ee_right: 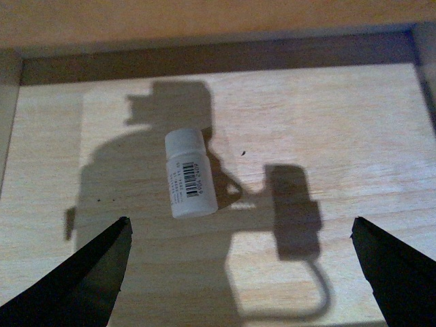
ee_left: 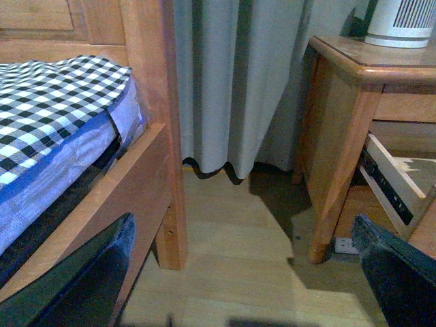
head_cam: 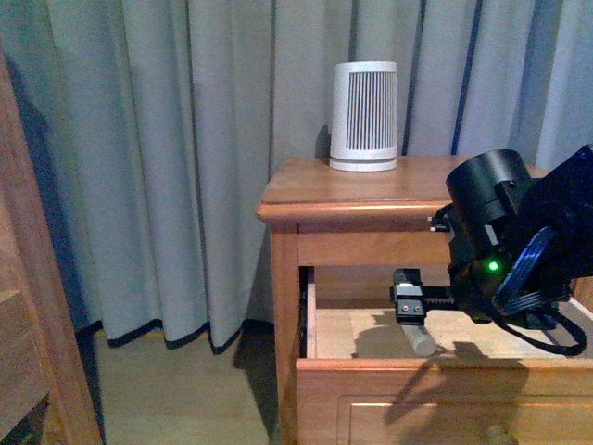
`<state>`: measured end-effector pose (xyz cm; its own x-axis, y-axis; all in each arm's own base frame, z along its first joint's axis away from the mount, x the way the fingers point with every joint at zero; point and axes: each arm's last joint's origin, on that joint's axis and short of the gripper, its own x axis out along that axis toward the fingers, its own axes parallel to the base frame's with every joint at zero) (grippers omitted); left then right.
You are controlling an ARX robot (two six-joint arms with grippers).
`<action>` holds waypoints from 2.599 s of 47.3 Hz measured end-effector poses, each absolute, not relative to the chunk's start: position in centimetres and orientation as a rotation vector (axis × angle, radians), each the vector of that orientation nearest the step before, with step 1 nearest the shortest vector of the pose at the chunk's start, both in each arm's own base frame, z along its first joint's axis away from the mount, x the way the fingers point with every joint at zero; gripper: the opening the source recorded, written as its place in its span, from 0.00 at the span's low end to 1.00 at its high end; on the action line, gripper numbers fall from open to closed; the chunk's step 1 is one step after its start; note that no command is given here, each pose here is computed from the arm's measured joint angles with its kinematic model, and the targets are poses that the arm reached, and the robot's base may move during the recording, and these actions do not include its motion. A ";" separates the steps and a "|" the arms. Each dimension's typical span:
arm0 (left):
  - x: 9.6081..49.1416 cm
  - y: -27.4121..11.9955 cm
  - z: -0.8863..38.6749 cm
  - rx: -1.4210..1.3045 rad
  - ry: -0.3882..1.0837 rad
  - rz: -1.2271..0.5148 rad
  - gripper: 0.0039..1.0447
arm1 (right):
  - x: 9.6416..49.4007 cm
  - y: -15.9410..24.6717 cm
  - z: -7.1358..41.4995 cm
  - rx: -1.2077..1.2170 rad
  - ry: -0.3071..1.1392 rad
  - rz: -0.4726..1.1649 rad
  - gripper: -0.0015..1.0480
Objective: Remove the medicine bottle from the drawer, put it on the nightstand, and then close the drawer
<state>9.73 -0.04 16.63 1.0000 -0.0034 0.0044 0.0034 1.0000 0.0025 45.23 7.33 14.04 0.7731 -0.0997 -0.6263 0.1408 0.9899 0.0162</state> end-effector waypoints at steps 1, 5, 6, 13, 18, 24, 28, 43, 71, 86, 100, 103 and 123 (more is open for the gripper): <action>9.7 0.0 16.6 0.002 -0.004 -0.003 0.94 | 45.5 7.5 13.5 0.060 0.682 -0.127 0.93; 9.7 0.0 16.6 0.002 -0.004 -0.003 0.94 | 46.4 8.0 11.9 0.054 0.692 -0.122 0.93; 9.7 0.0 16.6 0.002 -0.004 -0.003 0.94 | 46.5 8.1 11.7 0.054 0.691 -0.121 0.93; 9.7 0.0 16.6 0.002 -0.004 -0.003 0.94 | 47.8 8.5 10.3 0.043 0.671 -0.117 0.93; 9.7 0.0 16.6 0.002 -0.004 -0.003 0.94 | 48.4 8.7 9.8 0.035 0.662 -0.112 0.93; 9.7 0.0 16.6 0.002 -0.004 -0.003 0.94 | 48.8 8.9 9.2 0.032 0.664 -0.107 0.93; 9.7 0.0 16.6 0.002 -0.004 -0.003 0.94 | 49.1 9.1 8.7 0.029 0.670 -0.107 0.93; 9.7 0.0 16.6 0.002 -0.004 -0.003 0.94 | 49.4 9.1 7.5 0.022 0.671 -0.106 0.62; 9.7 0.0 16.6 0.002 -0.004 -0.003 0.94 | 47.3 8.7 10.4 0.068 0.671 -0.123 0.27; 9.7 0.0 16.6 0.002 -0.004 -0.003 0.94 | 42.6 8.7 16.4 0.258 0.705 -0.108 0.27; 9.7 0.0 16.6 0.002 -0.004 -0.003 0.94 | 36.7 9.3 23.2 0.323 0.599 -0.087 0.27; 9.7 0.0 16.6 0.002 -0.004 -0.003 0.94 | 36.7 8.4 26.9 0.279 0.456 -0.109 0.27; 9.7 0.0 16.6 0.002 -0.004 -0.003 0.94 | 46.3 2.0 33.2 0.062 0.283 -0.298 0.27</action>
